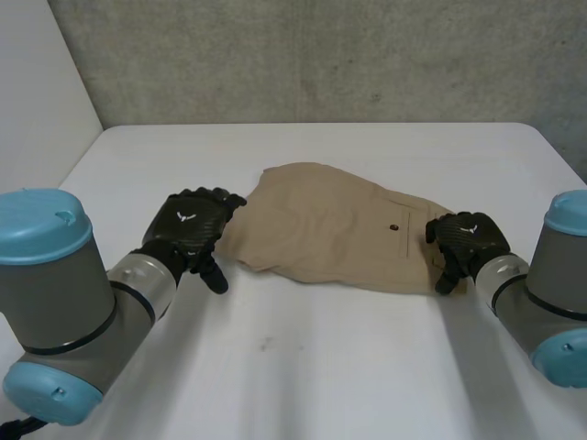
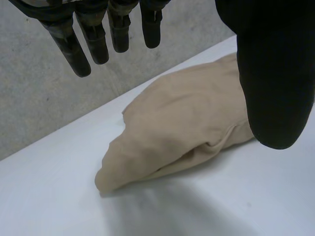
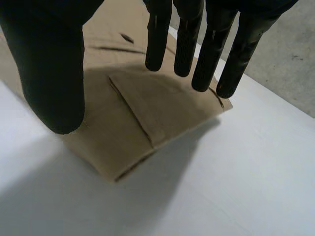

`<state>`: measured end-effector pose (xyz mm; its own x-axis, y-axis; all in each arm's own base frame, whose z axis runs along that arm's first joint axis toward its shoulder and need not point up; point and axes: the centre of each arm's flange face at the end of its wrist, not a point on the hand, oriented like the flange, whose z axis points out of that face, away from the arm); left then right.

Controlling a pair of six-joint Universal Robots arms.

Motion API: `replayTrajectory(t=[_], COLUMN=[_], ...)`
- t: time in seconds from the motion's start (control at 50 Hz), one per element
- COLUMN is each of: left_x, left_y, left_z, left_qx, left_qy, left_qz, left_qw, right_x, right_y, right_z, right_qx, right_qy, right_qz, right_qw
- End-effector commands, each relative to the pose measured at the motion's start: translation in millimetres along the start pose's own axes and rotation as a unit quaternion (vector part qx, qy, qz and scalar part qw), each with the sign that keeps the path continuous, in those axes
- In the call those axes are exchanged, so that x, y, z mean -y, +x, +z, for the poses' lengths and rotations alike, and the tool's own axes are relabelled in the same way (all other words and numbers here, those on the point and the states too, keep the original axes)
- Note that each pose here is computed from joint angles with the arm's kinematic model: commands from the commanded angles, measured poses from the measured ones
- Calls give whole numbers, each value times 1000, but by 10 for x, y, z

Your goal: Fold the shorts.

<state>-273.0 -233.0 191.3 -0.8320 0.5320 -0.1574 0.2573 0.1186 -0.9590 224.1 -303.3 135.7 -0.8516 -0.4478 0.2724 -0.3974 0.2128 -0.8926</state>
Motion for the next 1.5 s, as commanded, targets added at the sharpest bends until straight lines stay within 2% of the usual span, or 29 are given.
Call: replayTrajectory(t=[0.02, 0.22, 0.36, 0.38, 0.4, 0.44, 0.48, 0.52, 0.54, 0.64, 0.68, 0.72, 0.74, 0.8, 0.84, 0.88, 0.94, 1.06, 1.14, 1.16, 1.22, 1.24, 1.3, 1.34, 1.4, 1.5], left_x=[-24, 50, 184, 205, 221, 236, 245, 254, 254, 240, 238, 234, 232, 214, 202, 189, 169, 220, 354, 375, 490, 560, 659, 732, 785, 726], left_y=[-12, -24, -124, -150, -167, -196, -204, -213, -213, -207, -208, -207, -208, -210, -207, -203, -196, -219, -232, -223, -176, -98, 87, 338, 583, 765], left_z=[-10, -62, -174, -206, -221, -268, -300, -322, -322, -364, -369, -367, -372, -377, -377, -382, -383, -323, -212, -180, -28, 45, 167, 277, 432, 766], left_qx=[2, 5, 25, 29, 32, 36, 37, 39, 39, 39, 40, 40, 40, 41, 41, 40, 38, 40, 42, 40, 32, 21, -3, -33, -63, -94], left_qy=[-3, 9, 29, 32, 34, 37, 40, 42, 42, 41, 40, 39, 38, 34, 33, 31, 29, 43, 74, 80, 107, 122, 142, 156, 171, 176], left_qz=[0, 1, -1, -1, -2, -2, -3, -3, -3, -3, -3, -3, -3, -4, -4, -4, -4, -1, 5, 6, 8, 9, 10, 11, 4, -11], left_qw=[1000, 1000, 999, 999, 999, 999, 999, 998, 998, 998, 998, 998, 998, 999, 999, 999, 999, 998, 996, 996, 994, 992, 990, 987, 983, 980], right_x=[-136, 25, 149, 179, 191, 213, 320, 368, 543, 868, 1128, 1175, 1243, 1146, 1088, 848, 734, 959, 1204, 1275, 1348, 1402, 1429, 1395, 1319, 1103], right_y=[78, 354, 854, 1134, 1201, 1238, 1328, 1337, 1268, 925, 499, 364, 100, -762, -916, -1368, -1476, -1370, -1091, -931, -728, -602, -450, -304, -163, -39], right_z=[123, 110, 62, 27, 16, 8, 30, 42, 74, 91, 83, 80, 75, 10, -12, -108, -93, -172, -243, -249, -285, -306, -291, -216, -115, 74], right_qx=[-10, -43, -97, -116, -119, -119, -122, -123, -120, -93, -55, -41, -9, 125, 153, 242, 264, 233, 206, 194, 180, 169, 154, 136, 106, 53], right_qy=[-14, 6, -10, -41, -48, -53, -61, -56, -31, 26, 79, 91, 115, 159, 163, 172, 171, 182, 184, 179, 175, 176, 173, 160, 141, 88], right_qz=[-32, -32, -47, -79, -90, -102, -157, -170, -191, -218, -244, -250, -258, -282, -286, -307, -316, -299, -223, -179, -117, -79, -31, 9, 40, 52], right_qw=[999, 999, 994, 989, 988, 986, 978, 976, 974, 971, 965, 963, 959, 938, 932, 904, 895, 907, 935, 948, 961, 967, 972, 978, 984, 993])
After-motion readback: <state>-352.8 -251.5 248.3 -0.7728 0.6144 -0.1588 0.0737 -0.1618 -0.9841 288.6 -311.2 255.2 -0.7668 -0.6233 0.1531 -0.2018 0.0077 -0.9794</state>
